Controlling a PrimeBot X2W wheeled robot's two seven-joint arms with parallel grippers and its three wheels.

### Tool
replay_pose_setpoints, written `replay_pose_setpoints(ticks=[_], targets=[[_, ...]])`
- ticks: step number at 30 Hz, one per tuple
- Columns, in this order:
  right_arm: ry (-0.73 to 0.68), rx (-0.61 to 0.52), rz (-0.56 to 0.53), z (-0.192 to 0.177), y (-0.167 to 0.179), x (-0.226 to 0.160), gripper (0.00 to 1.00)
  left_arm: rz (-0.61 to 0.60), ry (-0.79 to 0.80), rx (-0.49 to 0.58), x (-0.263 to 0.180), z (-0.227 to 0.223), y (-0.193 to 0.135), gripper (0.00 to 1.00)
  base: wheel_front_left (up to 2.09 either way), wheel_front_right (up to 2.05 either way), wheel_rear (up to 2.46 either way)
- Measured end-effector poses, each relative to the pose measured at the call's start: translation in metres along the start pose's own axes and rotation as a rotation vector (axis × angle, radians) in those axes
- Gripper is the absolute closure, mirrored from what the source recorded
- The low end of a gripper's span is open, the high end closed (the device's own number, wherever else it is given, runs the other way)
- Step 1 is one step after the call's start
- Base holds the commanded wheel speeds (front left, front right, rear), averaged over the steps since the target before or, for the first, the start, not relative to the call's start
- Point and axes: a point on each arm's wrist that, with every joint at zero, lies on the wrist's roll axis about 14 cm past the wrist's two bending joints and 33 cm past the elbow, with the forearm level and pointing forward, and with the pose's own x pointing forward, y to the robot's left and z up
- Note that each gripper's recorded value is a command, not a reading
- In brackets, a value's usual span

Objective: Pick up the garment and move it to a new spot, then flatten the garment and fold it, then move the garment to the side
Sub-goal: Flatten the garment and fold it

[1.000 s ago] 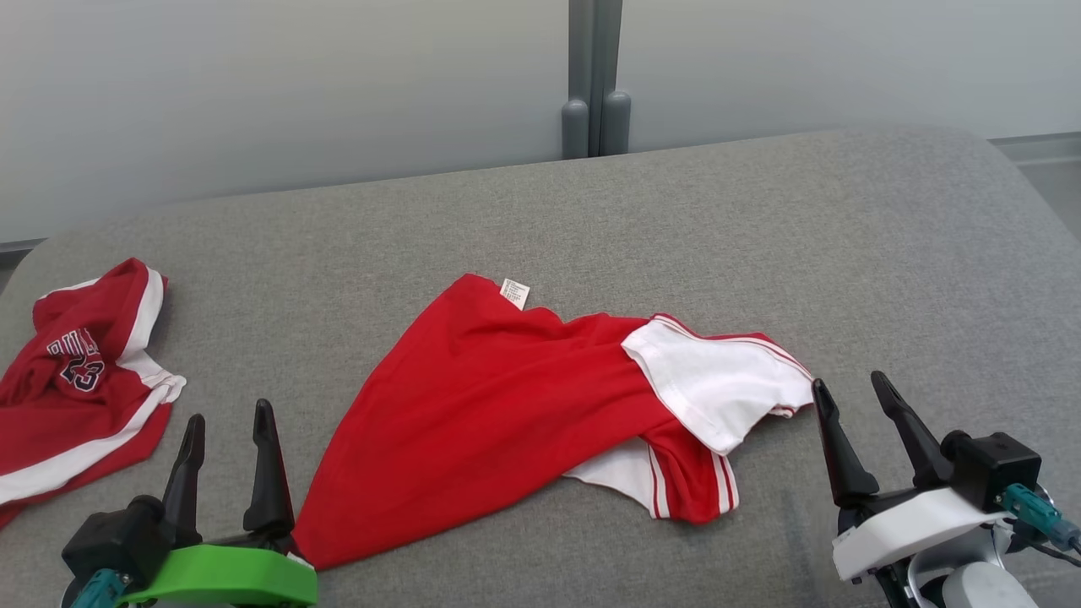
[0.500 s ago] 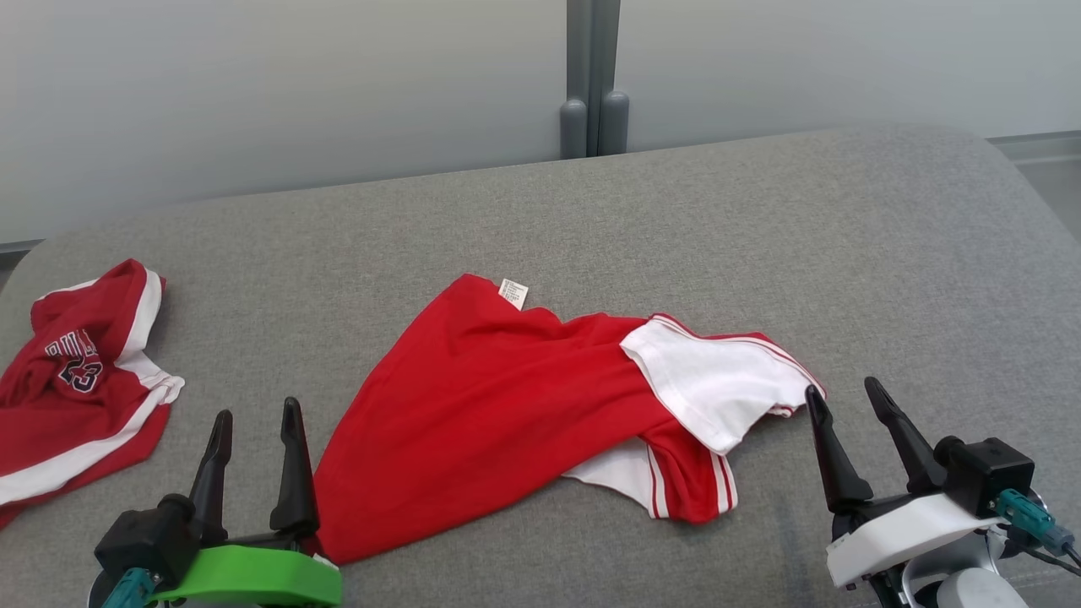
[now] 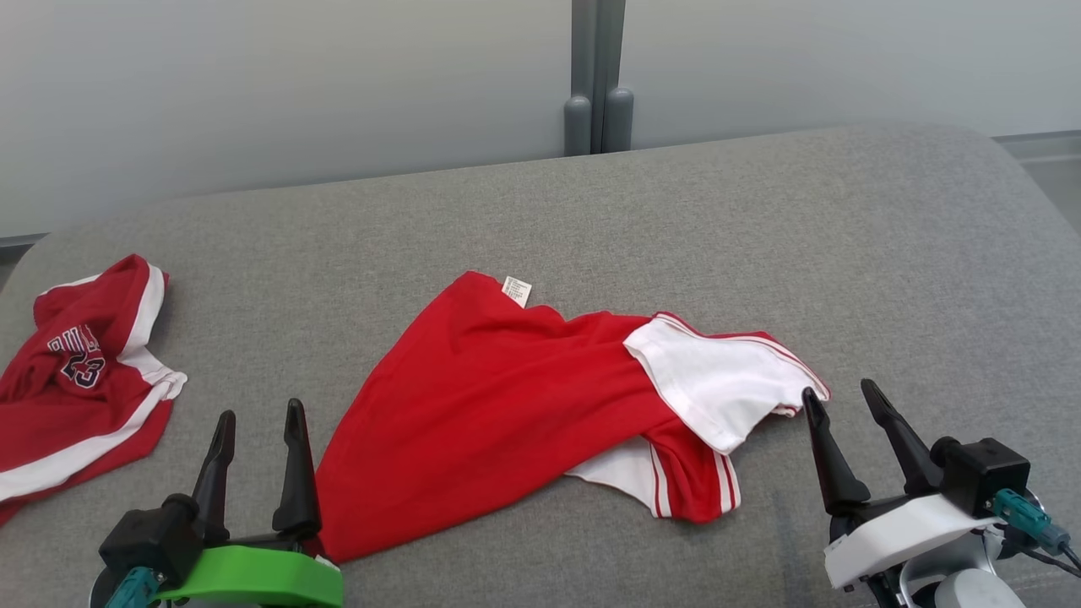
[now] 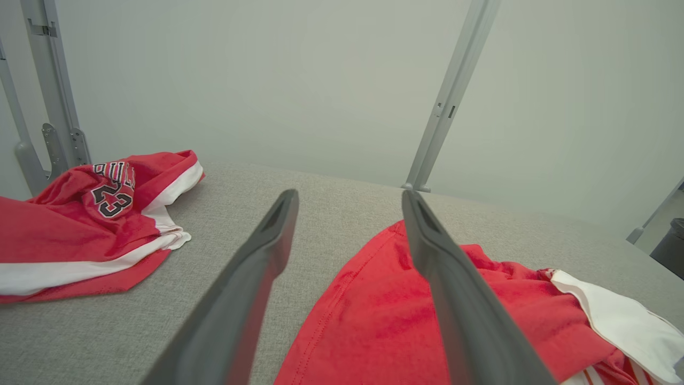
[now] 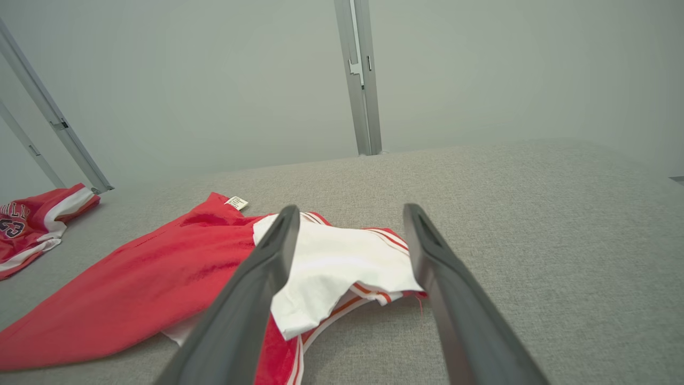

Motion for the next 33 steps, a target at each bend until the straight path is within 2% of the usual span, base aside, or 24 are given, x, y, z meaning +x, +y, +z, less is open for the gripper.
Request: replay_pose_setpoints(ticks=[13, 25, 31, 33], targets=[[0.037, 0.012, -0.008, -0.011, -0.002, -0.001, 0.00, -0.060, 0.026, 0.007, 0.015, -0.004, -0.014, 0.00, 0.00, 0.00, 0.00], [0.064, 0.049, -0.020, -0.022, -0.001, 0.001, 0.00, -0.186, 0.120, 0.041, 0.045, -0.013, -0.039, 0.00, 0.00, 0.00, 0.00], [0.134, 0.071, -0.010, -0.042, 0.004, 0.001, 0.00, -0.271, 0.212, 0.079, 0.066, -0.019, -0.051, 0.00, 0.00, 0.00, 0.00], [0.140, 0.070, -0.005, -0.044, 0.006, 0.003, 0.00, -0.309, 0.250, 0.056, 0.073, -0.021, -0.059, 0.00, 0.00, 0.00, 0.00]])
